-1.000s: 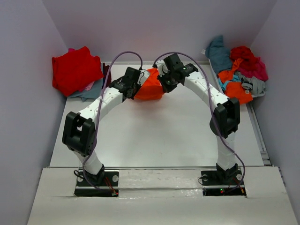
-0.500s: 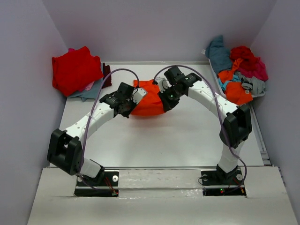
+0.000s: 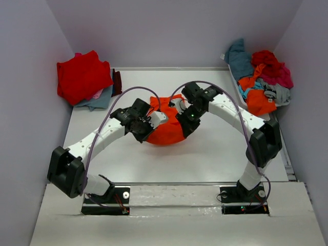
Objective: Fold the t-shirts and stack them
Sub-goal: Fold the tshirt
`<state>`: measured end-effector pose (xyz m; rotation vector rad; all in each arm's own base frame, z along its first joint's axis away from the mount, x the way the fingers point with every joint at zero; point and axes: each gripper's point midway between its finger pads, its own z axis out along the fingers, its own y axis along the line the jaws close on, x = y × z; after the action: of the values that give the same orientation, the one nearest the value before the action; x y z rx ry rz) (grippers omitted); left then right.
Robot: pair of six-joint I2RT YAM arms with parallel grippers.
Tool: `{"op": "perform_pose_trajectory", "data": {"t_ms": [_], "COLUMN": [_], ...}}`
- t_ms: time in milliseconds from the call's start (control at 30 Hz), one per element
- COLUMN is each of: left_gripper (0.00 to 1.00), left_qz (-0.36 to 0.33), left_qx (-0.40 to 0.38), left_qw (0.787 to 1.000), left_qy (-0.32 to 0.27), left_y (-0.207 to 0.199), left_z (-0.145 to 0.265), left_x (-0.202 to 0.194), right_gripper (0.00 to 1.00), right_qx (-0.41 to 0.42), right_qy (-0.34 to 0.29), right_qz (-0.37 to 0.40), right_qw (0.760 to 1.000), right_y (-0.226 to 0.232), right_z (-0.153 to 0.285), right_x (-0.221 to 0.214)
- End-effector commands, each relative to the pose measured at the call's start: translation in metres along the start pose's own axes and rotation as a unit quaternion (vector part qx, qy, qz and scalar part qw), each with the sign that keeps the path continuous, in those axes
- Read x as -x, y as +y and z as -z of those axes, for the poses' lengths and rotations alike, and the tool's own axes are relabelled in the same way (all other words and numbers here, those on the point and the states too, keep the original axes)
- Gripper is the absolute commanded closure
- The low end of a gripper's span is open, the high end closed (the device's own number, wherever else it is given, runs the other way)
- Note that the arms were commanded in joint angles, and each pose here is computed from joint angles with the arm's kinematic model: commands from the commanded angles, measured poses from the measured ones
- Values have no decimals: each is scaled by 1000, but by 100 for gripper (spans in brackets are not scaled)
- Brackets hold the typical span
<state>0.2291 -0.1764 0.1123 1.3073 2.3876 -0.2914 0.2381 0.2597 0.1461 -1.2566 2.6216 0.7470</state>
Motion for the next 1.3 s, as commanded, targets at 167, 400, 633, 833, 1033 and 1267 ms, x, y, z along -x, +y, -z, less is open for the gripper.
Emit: {"op": "perform_pose_trajectory", "data": {"t_ms": [167, 400, 633, 833, 1033, 1267], "left_gripper": [94, 94, 94, 94, 94, 95], "left_qz": [-22, -21, -12, -12, 3, 25], "left_qx": [-32, 32, 98, 140, 191, 244], "left_qw": [999, 998, 990, 984, 973, 956], "left_qy": [-30, -59, -95, -109, -129, -162], "left_y": [-13, 17, 47, 69, 92, 113], "left_z": [15, 17, 27, 20, 20, 28], "left_x": [14, 49, 85, 105, 124, 145], "right_gripper": [93, 93, 93, 93, 93, 93], "right_qx": [27, -28, -106, -159, -212, -278], "right_qy": [1, -35, -71, -87, -110, -151], "right_qz": [34, 48, 56, 51, 44, 38], "right_qw": [999, 998, 990, 982, 970, 948], "right_y": [26, 6, -23, -46, -71, -95], "right_z": [15, 20, 25, 23, 26, 40], "right_x": [-12, 20, 48, 67, 82, 98]}}
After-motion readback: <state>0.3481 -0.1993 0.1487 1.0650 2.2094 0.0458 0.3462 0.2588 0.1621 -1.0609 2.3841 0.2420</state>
